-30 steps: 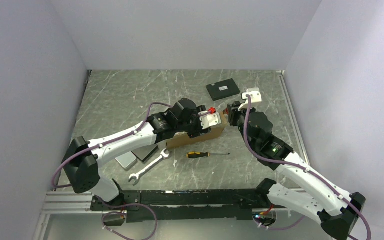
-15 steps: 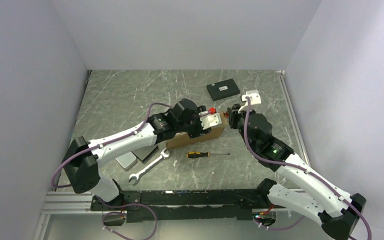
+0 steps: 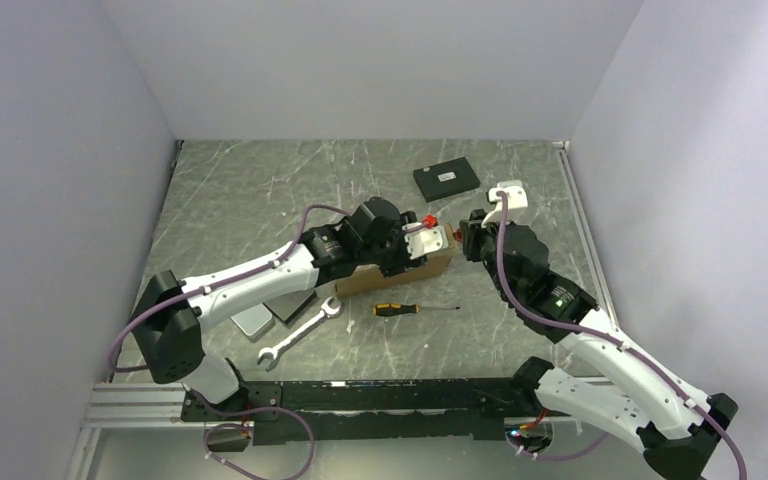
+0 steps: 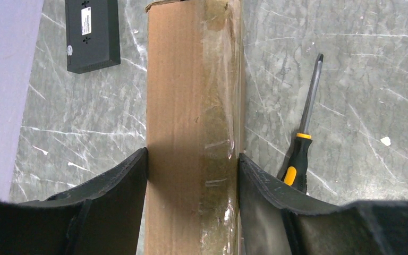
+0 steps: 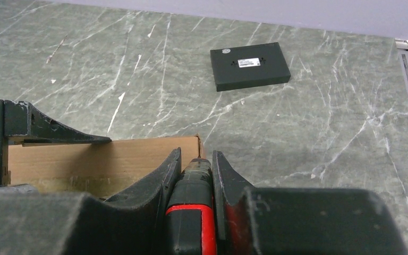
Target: Unpack the express box
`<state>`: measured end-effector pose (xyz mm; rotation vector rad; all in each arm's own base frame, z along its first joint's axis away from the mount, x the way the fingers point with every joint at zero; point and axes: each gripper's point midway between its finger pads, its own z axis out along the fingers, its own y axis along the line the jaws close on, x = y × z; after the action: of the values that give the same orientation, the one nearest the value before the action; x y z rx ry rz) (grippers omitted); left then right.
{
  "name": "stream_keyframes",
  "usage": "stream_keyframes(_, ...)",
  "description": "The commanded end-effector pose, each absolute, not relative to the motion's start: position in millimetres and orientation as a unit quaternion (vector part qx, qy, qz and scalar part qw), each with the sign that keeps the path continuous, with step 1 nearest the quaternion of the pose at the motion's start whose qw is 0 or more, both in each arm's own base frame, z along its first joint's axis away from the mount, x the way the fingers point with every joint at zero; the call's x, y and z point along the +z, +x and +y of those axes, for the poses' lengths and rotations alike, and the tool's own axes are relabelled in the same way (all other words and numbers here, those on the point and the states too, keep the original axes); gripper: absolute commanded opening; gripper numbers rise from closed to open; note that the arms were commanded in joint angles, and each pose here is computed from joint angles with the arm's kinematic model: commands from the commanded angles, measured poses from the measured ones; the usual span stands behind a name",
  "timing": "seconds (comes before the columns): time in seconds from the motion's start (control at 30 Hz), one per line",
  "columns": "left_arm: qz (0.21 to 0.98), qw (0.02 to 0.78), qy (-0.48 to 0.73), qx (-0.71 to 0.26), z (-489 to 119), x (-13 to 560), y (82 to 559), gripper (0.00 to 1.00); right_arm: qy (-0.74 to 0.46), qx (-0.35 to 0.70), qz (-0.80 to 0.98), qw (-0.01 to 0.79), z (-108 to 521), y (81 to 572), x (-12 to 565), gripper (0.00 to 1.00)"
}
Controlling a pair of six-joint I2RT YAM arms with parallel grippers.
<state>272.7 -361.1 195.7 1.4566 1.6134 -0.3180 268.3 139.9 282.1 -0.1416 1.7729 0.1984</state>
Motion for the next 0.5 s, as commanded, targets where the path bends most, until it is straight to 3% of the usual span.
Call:
stream_keyframes(0.0, 0.697, 0.432, 0.563, -0.11, -351.1, 178.8, 285.0, 0.52, -0.054, 0.108, 0.773, 0.623, 138.9, 259.5, 296.8, 0.0)
stream_keyframes(0.47, 0.724, 0.418, 0.539, -0.108, -344.1, 172.1, 299.5, 0.5, -0.052, 0.109, 0.777, 0.618, 133.3, 252.6, 289.8, 0.0)
